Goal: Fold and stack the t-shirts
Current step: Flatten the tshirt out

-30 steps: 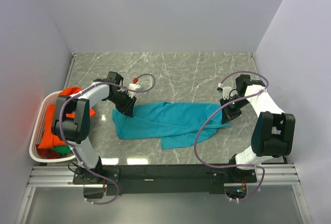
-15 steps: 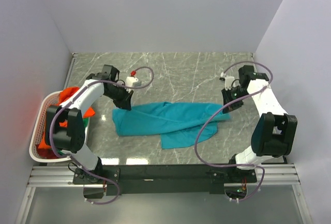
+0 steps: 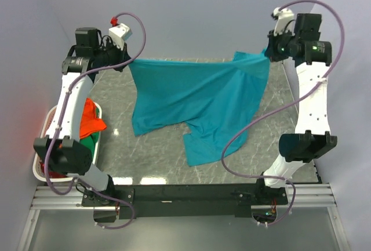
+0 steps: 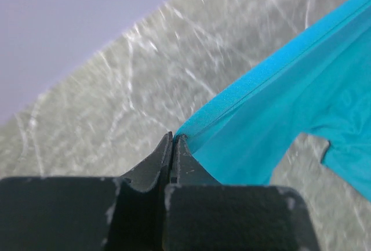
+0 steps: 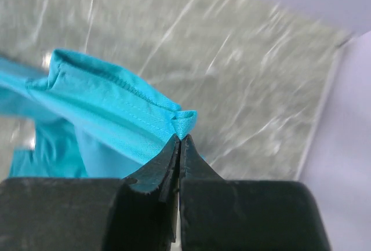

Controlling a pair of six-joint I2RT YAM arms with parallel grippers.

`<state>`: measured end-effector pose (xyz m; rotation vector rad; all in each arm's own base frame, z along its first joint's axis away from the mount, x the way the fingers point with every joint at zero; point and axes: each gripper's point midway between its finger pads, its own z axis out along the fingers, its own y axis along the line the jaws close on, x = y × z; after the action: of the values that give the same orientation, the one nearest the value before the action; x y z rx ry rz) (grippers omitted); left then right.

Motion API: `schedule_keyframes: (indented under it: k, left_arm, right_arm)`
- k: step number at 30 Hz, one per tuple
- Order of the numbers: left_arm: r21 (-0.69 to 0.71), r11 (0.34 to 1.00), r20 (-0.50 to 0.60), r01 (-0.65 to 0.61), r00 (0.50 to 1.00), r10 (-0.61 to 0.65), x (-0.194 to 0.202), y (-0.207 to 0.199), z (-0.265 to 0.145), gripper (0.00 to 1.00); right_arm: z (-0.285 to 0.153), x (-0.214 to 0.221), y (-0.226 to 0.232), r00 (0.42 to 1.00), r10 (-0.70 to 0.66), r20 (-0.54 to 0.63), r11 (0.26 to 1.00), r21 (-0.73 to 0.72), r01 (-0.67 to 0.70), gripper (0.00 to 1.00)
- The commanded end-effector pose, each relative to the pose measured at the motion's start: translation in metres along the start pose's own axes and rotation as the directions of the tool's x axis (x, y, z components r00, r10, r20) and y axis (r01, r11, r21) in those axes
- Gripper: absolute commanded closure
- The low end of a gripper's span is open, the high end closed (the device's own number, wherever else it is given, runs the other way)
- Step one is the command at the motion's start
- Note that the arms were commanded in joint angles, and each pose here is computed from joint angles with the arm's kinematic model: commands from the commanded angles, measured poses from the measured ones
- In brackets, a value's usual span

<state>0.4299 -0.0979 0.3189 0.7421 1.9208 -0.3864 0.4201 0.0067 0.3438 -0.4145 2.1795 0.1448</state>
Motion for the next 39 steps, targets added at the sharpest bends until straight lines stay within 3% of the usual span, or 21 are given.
schedule_keyframes:
  k: [1,8,13,22,25,28,32,35,39]
  left_arm:
    - [-0.143,0.99,0.207,0.011,0.978,0.019,-0.064,0.004,-0.046,1.0]
    - [-0.284,0.958,0.432,-0.028,0.889,0.154,-0.114,-0.022,-0.13,1.0]
    - [-0.373,0.924,0.521,-0.085,0.804,0.285,-0.132,-0.057,-0.2,1.0]
    - [-0.467,0.876,0.623,-0.117,0.66,0.42,-0.146,-0.113,-0.295,0.99]
    - [-0.491,0.868,0.654,-0.07,0.63,0.42,-0.155,-0.117,-0.317,0.99]
    - [-0.491,0.866,0.642,-0.097,0.631,0.435,-0.158,-0.122,-0.322,0.99]
    - [-0.475,0.865,0.597,-0.16,0.664,0.451,-0.15,-0.12,-0.304,0.99]
    - [-0.426,0.878,0.531,-0.218,0.725,0.438,-0.132,-0.115,-0.275,0.99]
    - [-0.336,0.902,0.416,-0.271,0.816,0.401,-0.077,-0.101,-0.214,0.99]
  right_arm:
    - [-0.045,-0.054,-0.014,0.983,-0.016,0.185,0.991,0.136,-0.01,1.0]
    - [-0.159,-0.096,-0.007,0.874,-0.094,0.477,0.949,0.308,-0.066,1.0]
    - [-0.275,-0.106,0.01,0.711,-0.197,0.675,0.891,0.426,-0.158,1.0]
    - [-0.415,-0.074,0.044,0.482,-0.365,0.796,0.799,0.534,-0.278,1.0]
    - [-0.447,-0.07,0.053,0.426,-0.423,0.8,0.774,0.563,-0.289,1.0]
    - [-0.455,-0.072,0.049,0.428,-0.459,0.778,0.743,0.601,-0.295,1.0]
    - [-0.426,-0.083,0.038,0.493,-0.449,0.745,0.753,0.613,-0.241,1.0]
    - [-0.373,-0.088,0.034,0.572,-0.417,0.706,0.8,0.584,-0.138,1.0]
    - [-0.276,-0.073,0.033,0.704,-0.353,0.616,0.88,0.475,0.026,1.0]
